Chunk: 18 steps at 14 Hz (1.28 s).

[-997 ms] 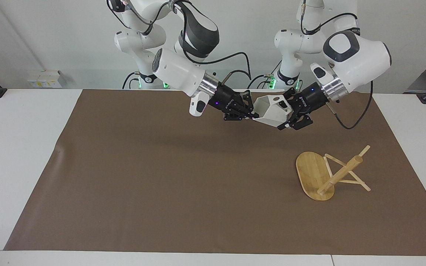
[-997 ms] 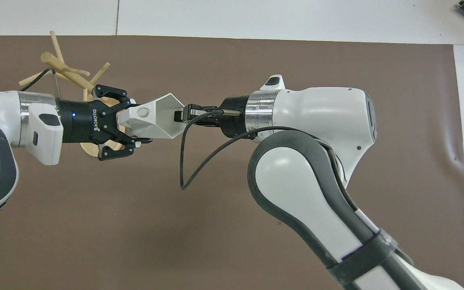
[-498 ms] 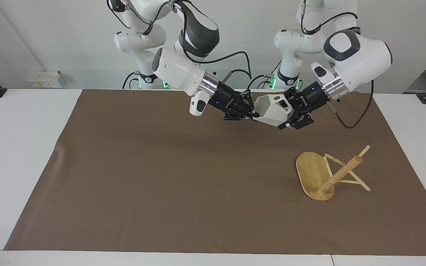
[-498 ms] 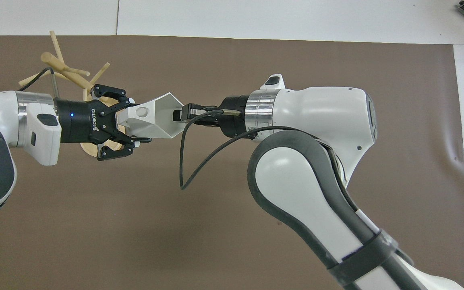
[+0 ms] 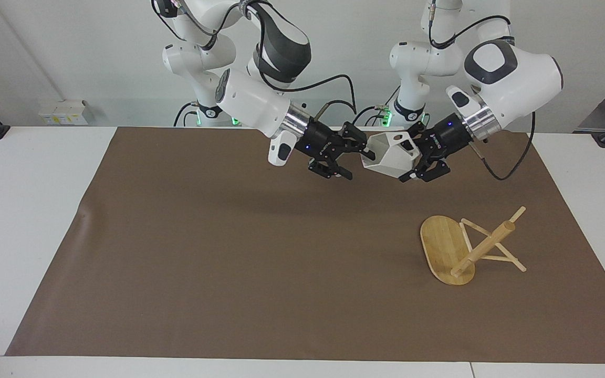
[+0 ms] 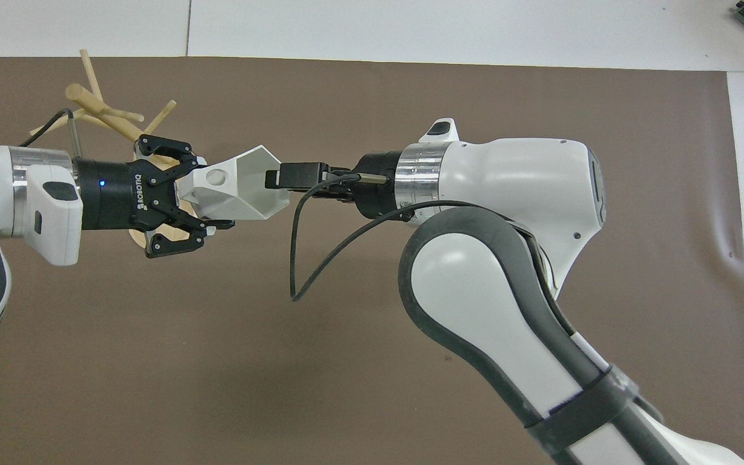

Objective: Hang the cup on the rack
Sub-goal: 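Close the left gripper on the cup and open the right gripper, then carry the cup with the left gripper while the right gripper withdraws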

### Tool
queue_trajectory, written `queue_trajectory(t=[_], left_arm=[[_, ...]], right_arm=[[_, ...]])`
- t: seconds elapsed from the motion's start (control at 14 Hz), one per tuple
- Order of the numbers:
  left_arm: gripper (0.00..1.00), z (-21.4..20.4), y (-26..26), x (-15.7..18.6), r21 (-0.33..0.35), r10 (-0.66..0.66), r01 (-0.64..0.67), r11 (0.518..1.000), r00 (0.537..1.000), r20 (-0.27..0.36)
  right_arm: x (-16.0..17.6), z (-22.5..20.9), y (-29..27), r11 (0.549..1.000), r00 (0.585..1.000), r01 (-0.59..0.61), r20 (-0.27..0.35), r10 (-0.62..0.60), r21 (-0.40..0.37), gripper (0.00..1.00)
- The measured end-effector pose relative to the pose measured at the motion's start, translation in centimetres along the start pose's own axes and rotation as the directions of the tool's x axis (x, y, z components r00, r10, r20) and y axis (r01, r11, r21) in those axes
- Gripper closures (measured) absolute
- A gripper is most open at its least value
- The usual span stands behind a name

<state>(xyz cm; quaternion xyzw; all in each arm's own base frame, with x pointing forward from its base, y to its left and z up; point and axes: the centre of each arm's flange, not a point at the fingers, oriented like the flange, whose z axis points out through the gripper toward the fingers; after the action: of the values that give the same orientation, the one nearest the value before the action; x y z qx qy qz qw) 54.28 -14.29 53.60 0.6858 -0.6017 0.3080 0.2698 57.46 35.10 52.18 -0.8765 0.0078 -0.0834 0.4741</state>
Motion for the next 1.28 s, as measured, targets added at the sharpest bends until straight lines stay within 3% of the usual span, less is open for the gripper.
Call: queue_trajectory(t=[0.07,0.5,0.71,1.07,1.28], left_arm=[[0.30,-0.4,-0.2,-0.3,0.007,-0.009,0.009,1.000,1.000,0.000],[0.30,-2.6,-1.7,-4.6,0.103,-0.111,0.110,0.989,0.994,0.010],[0.30,-1.2,-1.8,-6.6,0.191,-0.160,0.151,0.970,0.986,0.033],[0.30,-0.1,-1.8,-7.6,0.303,-0.379,0.363,0.881,0.926,-0.009],[0.30,-0.5,-2.2,-7.8,0.362,-0.469,0.451,0.816,0.882,-0.042]], right_arm=[[0.1,-0.1,0.1,1.000,1.000,-0.001,-0.002,0.001,0.000,0.00],[1.5,-1.6,1.2,1.000,0.999,-0.011,-0.036,0.010,-0.015,0.00],[2.9,-3.4,2.7,0.985,0.994,0.091,-0.051,-0.099,-0.149,0.00],[5.4,-7.0,5.5,0.889,0.960,0.242,-0.035,-0.276,-0.389,0.00],[7.7,-11.1,8.1,0.828,0.946,0.255,-0.051,-0.321,-0.500,0.00]])
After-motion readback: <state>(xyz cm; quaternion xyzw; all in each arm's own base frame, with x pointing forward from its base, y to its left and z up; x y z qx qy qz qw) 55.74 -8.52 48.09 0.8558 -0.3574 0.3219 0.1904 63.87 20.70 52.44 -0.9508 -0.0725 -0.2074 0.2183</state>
